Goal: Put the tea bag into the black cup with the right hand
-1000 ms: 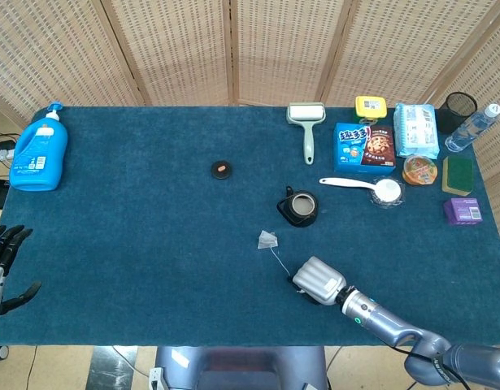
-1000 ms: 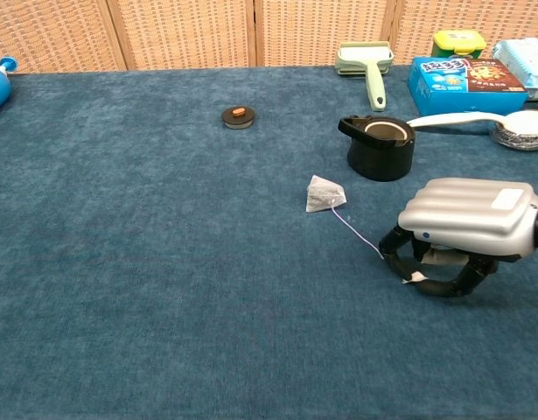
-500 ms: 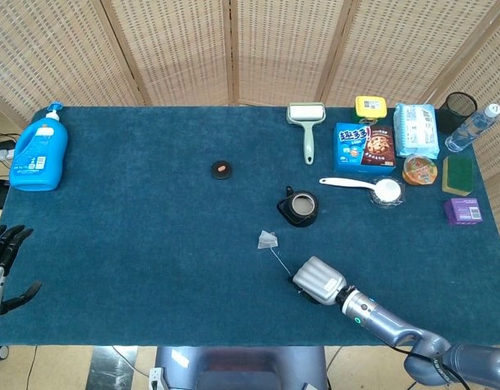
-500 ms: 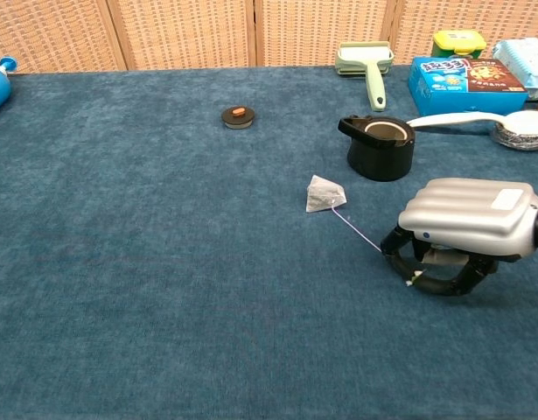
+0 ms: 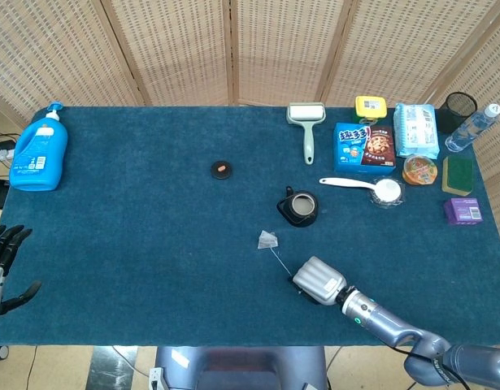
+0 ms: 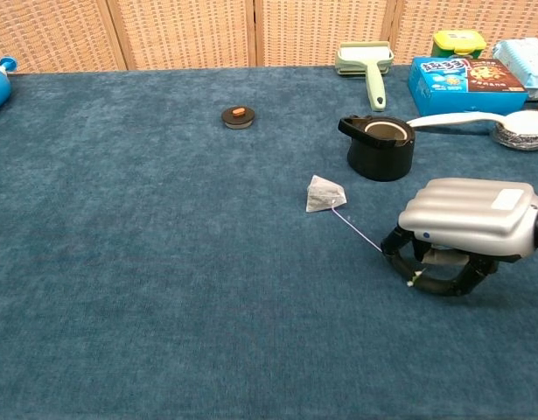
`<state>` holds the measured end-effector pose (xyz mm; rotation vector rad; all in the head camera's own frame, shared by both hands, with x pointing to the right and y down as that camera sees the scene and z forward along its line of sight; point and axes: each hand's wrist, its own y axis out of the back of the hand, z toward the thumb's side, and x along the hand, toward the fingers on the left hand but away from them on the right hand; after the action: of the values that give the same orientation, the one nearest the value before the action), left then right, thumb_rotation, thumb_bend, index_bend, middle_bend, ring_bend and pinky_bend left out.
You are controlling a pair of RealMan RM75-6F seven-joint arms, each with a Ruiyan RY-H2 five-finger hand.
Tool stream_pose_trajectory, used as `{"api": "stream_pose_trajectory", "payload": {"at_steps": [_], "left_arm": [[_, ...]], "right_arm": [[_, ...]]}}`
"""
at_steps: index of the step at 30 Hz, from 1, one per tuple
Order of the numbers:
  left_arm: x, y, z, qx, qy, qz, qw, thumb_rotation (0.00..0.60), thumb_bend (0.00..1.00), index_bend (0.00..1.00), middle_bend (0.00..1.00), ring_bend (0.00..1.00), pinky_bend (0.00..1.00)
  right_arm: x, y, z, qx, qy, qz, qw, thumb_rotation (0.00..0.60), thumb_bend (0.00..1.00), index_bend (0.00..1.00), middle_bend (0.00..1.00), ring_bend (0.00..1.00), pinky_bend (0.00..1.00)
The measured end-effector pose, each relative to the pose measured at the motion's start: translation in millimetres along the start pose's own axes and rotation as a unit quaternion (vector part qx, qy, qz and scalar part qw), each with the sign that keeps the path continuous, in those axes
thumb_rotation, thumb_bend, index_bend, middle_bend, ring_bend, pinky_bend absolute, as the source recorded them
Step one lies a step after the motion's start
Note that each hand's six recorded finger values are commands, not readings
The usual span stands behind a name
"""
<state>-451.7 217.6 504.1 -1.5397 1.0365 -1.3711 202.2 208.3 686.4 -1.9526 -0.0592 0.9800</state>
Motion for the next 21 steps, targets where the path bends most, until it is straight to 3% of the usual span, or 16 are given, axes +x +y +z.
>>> {"api": "stream_pose_trajectory", "payload": {"at_steps": [13, 16, 21], "left_arm": [[1, -4, 2, -0.006, -0.004, -0.003, 1.0, 0.6, 0.25, 0.13, 0.12, 0.07, 0.11], [2, -6, 4, -0.009, -0.006, -0.006, 0.9999, 0.6, 0.25, 0.13, 0.12, 0.07, 0.11], [4, -14, 8, -0.018, -0.014, -0.014, 0.9996, 0.6, 0.25, 0.13, 0.12, 0.07, 0.11]], "right_arm": [[8, 31, -12, -0.017, -0.017, -0.037, 0.999, 0.6, 0.48, 0.58, 0.94, 1.0, 1.0], [13, 47, -19, -0.031, -0.027, -0.055, 0.9977, 0.6, 0.48, 0.58, 0.94, 1.0, 1.0], [24, 92, -40, -0.046, -0.052, -0.103, 0.9922, 0.6, 0.48, 0.58, 0.94, 1.0, 1.0]]}}
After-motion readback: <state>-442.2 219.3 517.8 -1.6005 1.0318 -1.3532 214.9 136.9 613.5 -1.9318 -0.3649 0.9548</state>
